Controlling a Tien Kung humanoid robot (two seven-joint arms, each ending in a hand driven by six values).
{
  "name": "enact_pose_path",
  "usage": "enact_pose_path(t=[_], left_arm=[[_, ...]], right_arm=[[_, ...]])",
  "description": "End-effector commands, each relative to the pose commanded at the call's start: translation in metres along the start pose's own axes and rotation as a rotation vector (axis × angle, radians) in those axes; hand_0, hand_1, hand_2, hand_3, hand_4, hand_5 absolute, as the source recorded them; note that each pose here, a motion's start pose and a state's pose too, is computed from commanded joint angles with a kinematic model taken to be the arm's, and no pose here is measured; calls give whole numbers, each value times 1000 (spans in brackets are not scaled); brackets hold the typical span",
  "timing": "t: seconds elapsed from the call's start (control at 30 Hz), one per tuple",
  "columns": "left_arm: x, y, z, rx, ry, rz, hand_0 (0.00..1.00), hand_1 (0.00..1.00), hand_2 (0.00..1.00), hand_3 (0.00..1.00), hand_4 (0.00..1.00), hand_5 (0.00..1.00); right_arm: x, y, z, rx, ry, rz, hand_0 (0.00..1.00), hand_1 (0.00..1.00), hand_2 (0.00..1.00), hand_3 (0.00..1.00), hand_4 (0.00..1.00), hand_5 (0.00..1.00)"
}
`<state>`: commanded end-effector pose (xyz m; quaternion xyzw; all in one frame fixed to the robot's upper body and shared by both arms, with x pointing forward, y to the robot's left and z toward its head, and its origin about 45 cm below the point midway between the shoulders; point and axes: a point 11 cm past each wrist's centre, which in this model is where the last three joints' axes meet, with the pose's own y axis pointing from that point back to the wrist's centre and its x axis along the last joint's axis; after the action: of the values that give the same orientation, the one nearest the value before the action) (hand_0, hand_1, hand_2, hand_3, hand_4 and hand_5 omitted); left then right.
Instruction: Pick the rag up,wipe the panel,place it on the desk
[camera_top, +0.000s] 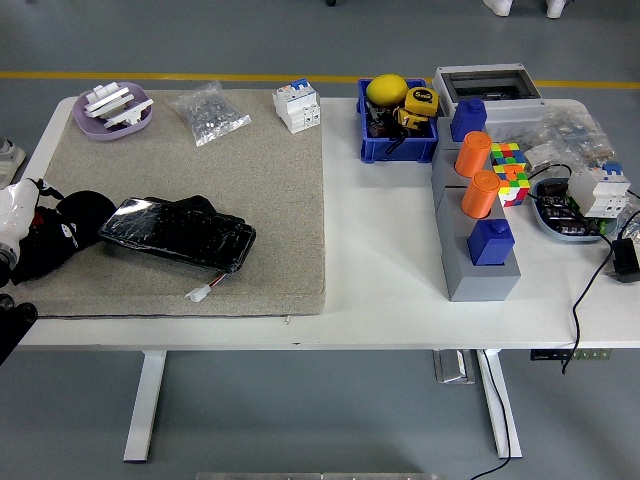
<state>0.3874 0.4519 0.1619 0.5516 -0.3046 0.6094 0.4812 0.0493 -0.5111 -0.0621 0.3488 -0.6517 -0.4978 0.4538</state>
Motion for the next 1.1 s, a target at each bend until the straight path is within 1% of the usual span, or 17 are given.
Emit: enact_pose_path(t=[0.13, 0.17, 0.33, 0.37, 0.53, 0.57, 0.67, 0.73, 0.77, 0.8, 0.93, 0.97, 1.1], left_arm=[[5, 2, -1, -9, -11, 3, 670, 776, 767, 667, 924, 303], [6, 2, -1, -14, -13, 5, 666, 776, 762, 688, 947, 339], [13, 6, 2, -37, -12, 18, 666, 776, 762, 688, 947, 339], [15, 6, 3, -41, -8, 20, 666, 773, 763, 697, 953, 353], [22, 9, 4, -52, 15, 37, 666, 773, 763, 697, 953, 353], [25, 10, 5, -57, 28, 41, 622, 756, 758, 698, 955, 363], [30, 15, 10, -87, 62, 58, 622, 756, 758, 698, 955, 363], [35, 19, 16, -115, 117, 72, 622, 756, 758, 698, 955, 363], [37, 21, 20, -129, 144, 80, 567, 714, 722, 681, 967, 385], [40, 23, 23, -140, 170, 87, 567, 714, 722, 681, 967, 385], [53, 31, 37, -189, 363, 119, 567, 714, 722, 681, 967, 385], [58, 33, 42, -206, 421, 129, 552, 694, 707, 648, 965, 383], [67, 39, 53, -256, 615, 137, 552, 694, 707, 648, 965, 383]], right_arm=[[1, 0, 1, -1, -1, 2, 762, 600, 692, 643, 998, 535], [1, 0, 1, -1, -1, 2, 760, 599, 692, 642, 998, 534], [2, 0, 1, -1, -1, 4, 760, 599, 692, 642, 998, 534], [2, 0, 2, -1, -1, 5, 763, 597, 692, 642, 998, 532], [3, 0, 2, -1, -2, 7, 763, 597, 692, 642, 998, 532], [3, 0, 2, -2, -2, 7, 762, 597, 692, 642, 998, 532], [3, 0, 3, -4, -2, 8, 762, 597, 692, 642, 998, 532], [4, 0, 4, -6, -2, 10, 762, 597, 692, 642, 998, 532], [4, 0, 4, -7, -1, 10, 761, 596, 692, 643, 998, 531], [5, 0, 5, -8, -1, 11, 761, 596, 692, 643, 998, 531], [5, -1, 6, -12, -3, 14, 761, 596, 692, 643, 998, 531], [4, -1, 6, -14, -1, 13, 761, 596, 692, 643, 998, 531], [2, -2, 8, -19, 1, 8, 761, 596, 692, 643, 998, 531]])
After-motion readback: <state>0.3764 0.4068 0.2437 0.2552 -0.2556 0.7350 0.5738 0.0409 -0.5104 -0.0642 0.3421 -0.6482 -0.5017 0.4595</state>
